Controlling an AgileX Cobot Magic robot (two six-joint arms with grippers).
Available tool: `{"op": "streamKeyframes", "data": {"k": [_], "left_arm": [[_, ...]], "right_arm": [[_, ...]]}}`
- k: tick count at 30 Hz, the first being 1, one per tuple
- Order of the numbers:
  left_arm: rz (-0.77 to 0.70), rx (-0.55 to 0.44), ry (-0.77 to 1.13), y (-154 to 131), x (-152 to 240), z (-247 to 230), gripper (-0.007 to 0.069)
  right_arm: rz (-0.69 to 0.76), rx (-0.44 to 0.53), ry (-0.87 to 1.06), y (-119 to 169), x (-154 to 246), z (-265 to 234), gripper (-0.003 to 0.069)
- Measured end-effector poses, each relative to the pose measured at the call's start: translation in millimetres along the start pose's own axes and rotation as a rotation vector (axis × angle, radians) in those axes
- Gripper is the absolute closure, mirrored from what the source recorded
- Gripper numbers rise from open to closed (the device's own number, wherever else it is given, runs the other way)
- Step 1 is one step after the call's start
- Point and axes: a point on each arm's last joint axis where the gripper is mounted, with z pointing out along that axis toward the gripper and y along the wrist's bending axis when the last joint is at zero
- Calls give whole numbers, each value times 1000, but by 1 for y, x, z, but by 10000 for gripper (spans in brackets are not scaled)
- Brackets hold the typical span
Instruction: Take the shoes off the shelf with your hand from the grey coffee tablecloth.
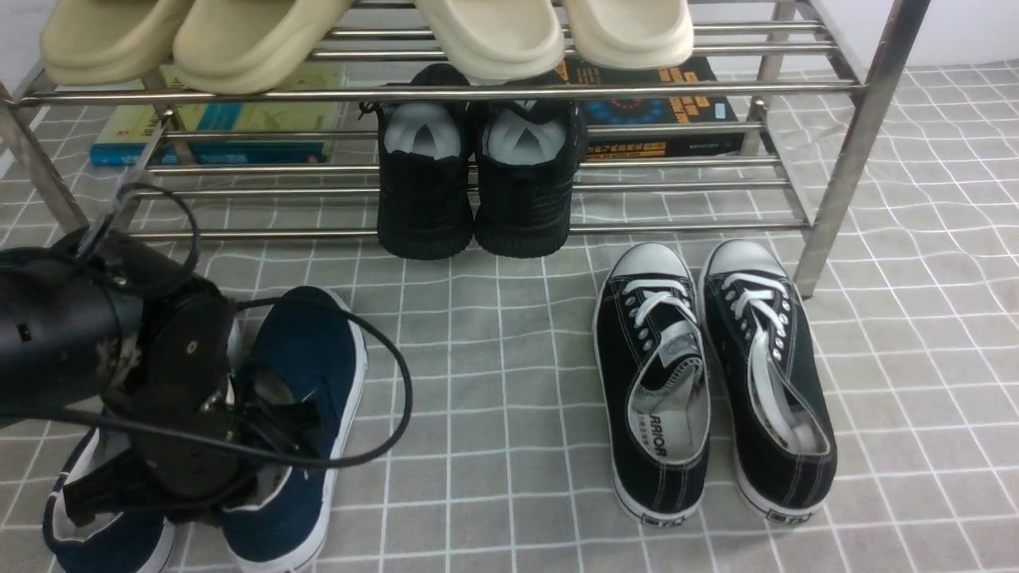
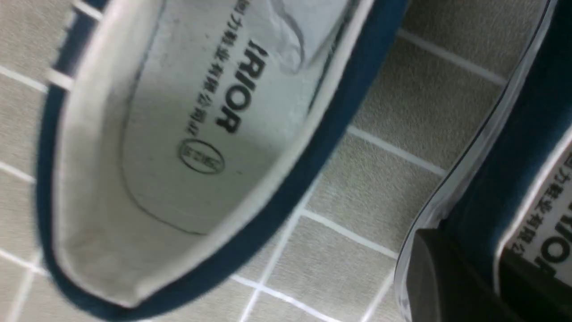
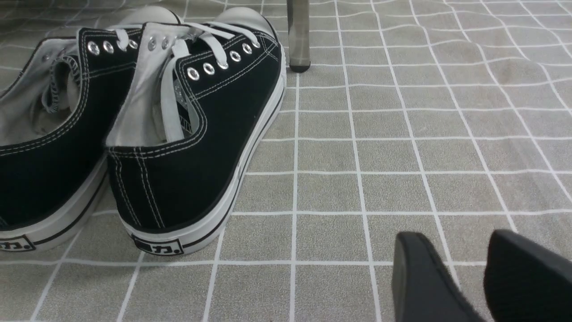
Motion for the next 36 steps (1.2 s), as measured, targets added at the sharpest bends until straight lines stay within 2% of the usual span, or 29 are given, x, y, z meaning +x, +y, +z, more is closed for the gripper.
{"op": "streamKeyframes", "data": {"k": [7,14,17,19,22,23,25,27,29,30,31,33,36], "left_arm": [[11,-1,-15,0,-1,0,563],[44,21,-63,7,-2,-18,379],[140,46,-98,12,-4,-46,344],[182,63,-113,17,-2,-61,354],[279,103,-143,29,5,-89,419],[340,126,-154,39,13,-102,481],[400,163,-171,50,24,-113,558],[477,216,-194,63,41,-119,610],[488,259,-216,69,49,-122,620],[490,331,-265,74,59,-121,624],[487,345,-269,75,60,-122,624],[449,478,-368,78,70,-122,624],[420,553,-444,81,74,-124,624]], "right_arm": [[0,0,0,0,0,0,420],[0,0,0,0,0,0,420],[0,0,0,0,0,0,420],[0,0,0,0,0,0,420],[0,0,0,0,0,0,420],[0,0,0,0,0,0,420],[0,0,0,0,0,0,420],[0,0,0,0,0,0,420],[0,0,0,0,0,0,420],[0,0,0,0,0,0,420],[0,0,0,0,0,0,420],[0,0,0,0,0,0,420],[0,0,0,0,0,0,420]]}}
